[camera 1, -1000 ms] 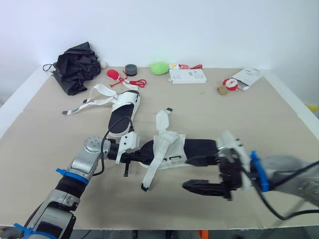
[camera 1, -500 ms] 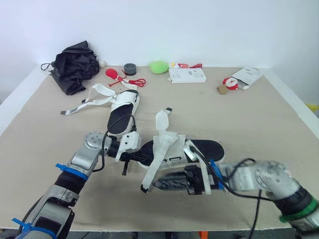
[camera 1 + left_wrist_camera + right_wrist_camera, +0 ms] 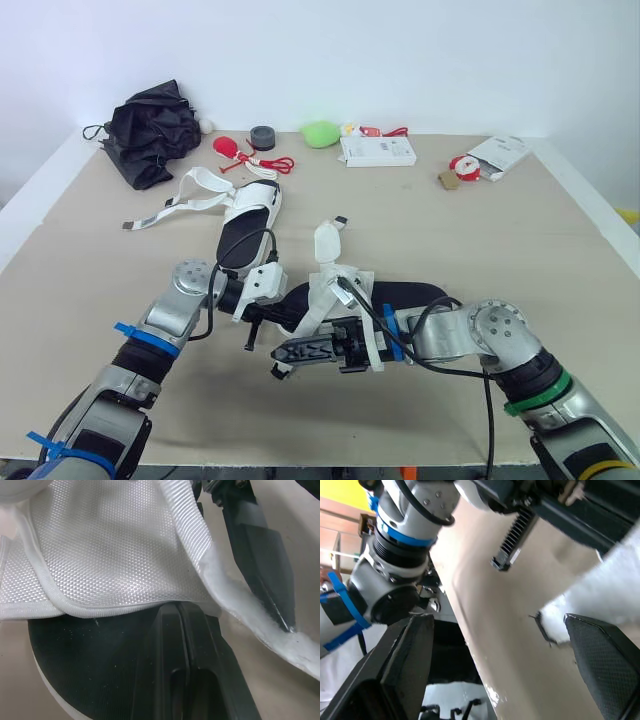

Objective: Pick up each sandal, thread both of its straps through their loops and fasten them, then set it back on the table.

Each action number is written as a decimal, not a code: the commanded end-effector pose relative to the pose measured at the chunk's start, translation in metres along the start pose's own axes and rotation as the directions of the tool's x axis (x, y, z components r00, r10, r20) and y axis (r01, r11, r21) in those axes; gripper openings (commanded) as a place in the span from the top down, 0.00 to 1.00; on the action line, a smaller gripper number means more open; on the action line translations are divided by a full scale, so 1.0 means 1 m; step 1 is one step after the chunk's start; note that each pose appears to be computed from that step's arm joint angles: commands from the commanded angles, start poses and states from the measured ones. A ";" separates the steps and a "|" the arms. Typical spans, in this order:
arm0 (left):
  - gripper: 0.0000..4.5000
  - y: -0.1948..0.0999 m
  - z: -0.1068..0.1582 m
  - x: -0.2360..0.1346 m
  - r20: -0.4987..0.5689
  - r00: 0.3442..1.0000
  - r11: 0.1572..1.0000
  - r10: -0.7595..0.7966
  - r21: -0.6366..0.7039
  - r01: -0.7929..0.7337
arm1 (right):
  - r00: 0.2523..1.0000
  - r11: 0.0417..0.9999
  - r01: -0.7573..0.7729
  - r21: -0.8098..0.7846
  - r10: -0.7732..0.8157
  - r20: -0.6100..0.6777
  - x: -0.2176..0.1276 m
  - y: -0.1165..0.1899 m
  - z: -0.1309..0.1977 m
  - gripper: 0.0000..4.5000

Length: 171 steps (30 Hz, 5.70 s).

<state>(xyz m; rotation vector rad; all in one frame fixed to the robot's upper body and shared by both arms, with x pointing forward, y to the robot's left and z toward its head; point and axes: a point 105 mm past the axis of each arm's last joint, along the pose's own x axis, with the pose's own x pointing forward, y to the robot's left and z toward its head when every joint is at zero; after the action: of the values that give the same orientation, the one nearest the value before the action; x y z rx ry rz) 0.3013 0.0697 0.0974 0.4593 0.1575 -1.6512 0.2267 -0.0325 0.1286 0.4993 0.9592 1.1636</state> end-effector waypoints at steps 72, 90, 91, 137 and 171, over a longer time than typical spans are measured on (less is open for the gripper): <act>1.00 -0.010 -0.035 0.018 -0.060 0.998 0.994 -0.012 -0.110 0.005 | 0.943 0.755 -0.041 -0.655 -0.188 -0.274 -0.082 -0.022 0.048 0.20; 1.00 -0.012 -0.034 0.024 -0.053 0.998 0.994 -0.035 -0.107 0.029 | 0.970 0.676 0.175 -0.716 -0.242 0.009 -0.103 0.003 0.001 0.20; 1.00 -0.013 -0.035 0.024 -0.055 0.998 0.994 -0.038 -0.107 0.032 | 0.964 0.679 0.191 -0.709 -0.265 0.007 -0.096 -0.005 -0.004 0.20; 1.00 -0.015 -0.037 0.025 -0.050 0.998 0.992 -0.030 -0.123 0.024 | 0.978 0.915 0.153 -0.372 -0.085 0.193 -0.092 -0.004 0.102 0.98; 1.00 -0.019 -0.039 0.024 -0.047 0.999 0.991 -0.018 -0.134 0.012 | 0.994 0.988 0.009 -0.157 0.008 0.107 -0.084 -0.005 0.090 0.98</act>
<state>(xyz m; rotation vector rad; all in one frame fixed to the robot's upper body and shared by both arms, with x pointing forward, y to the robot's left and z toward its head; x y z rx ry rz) 0.3024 0.0584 0.0923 0.4113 0.1000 -1.6082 0.2961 -0.1031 0.1916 0.4226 0.8101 1.1664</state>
